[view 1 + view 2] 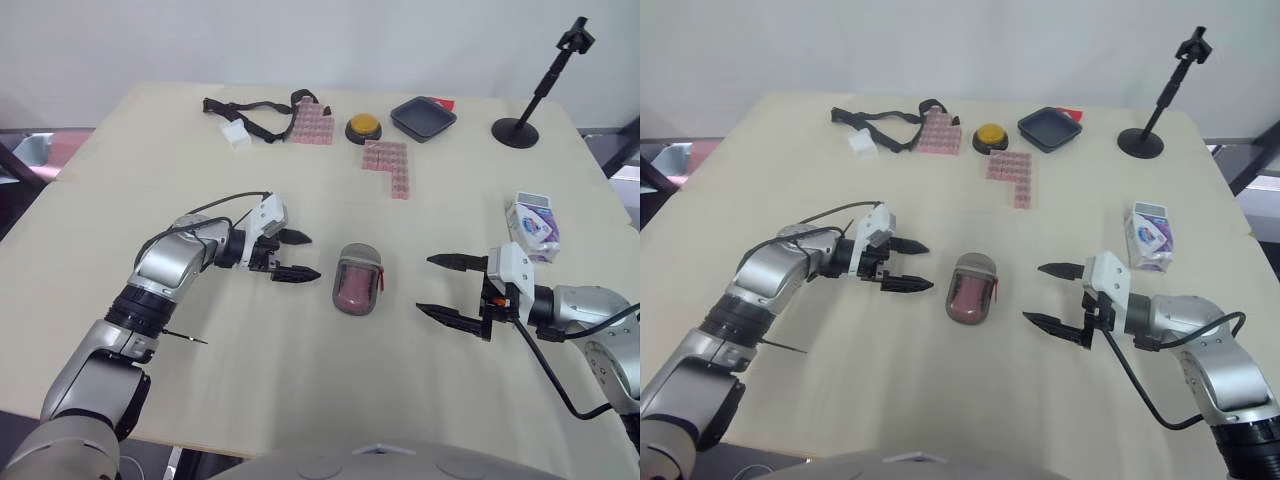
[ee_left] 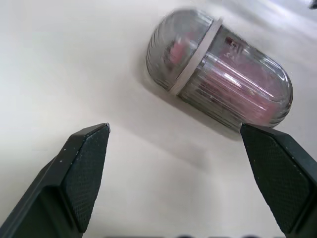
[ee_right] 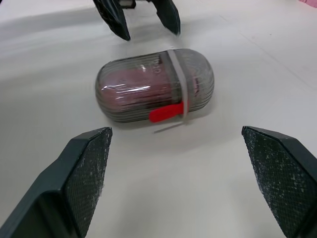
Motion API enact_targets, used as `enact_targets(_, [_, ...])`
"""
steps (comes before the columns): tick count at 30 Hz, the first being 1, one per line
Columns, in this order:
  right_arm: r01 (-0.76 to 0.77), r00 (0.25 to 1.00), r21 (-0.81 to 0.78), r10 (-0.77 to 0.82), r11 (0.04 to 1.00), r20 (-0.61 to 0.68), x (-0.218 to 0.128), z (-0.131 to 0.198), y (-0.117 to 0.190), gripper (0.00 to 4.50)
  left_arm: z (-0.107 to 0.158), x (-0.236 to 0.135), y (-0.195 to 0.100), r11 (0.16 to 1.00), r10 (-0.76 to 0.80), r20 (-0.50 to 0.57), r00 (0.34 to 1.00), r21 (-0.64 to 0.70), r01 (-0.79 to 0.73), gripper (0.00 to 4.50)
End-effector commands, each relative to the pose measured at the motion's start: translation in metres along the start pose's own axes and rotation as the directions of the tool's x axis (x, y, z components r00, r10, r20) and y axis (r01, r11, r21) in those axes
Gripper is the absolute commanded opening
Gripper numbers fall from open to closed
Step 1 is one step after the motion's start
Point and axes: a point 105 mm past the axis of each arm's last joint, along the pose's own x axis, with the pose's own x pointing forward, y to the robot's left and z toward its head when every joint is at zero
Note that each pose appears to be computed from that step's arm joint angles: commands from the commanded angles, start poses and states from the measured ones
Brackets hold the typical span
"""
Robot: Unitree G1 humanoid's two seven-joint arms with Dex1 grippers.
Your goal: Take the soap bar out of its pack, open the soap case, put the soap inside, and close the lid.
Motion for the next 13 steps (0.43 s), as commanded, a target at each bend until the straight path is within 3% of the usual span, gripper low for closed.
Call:
enact_targets(1, [0.075, 0.997, -0.014, -0.074, 0.997, 0.012, -0.008, -0.003, -0.005, 4.50, 0.020, -0.016, 0.010, 0.973, 0.146, 0.147, 0.978, 0.159, -0.169, 4.48])
enact_targets(13, [0.229, 0.973, 0.033, -0.230, 0.973, 0.021, -0.030, -0.021, -0.016, 4.50, -0.025, -0.048, 0.002, 0.924, 0.369, 0.112, 0.923, 0.068, -0.377, 4.48])
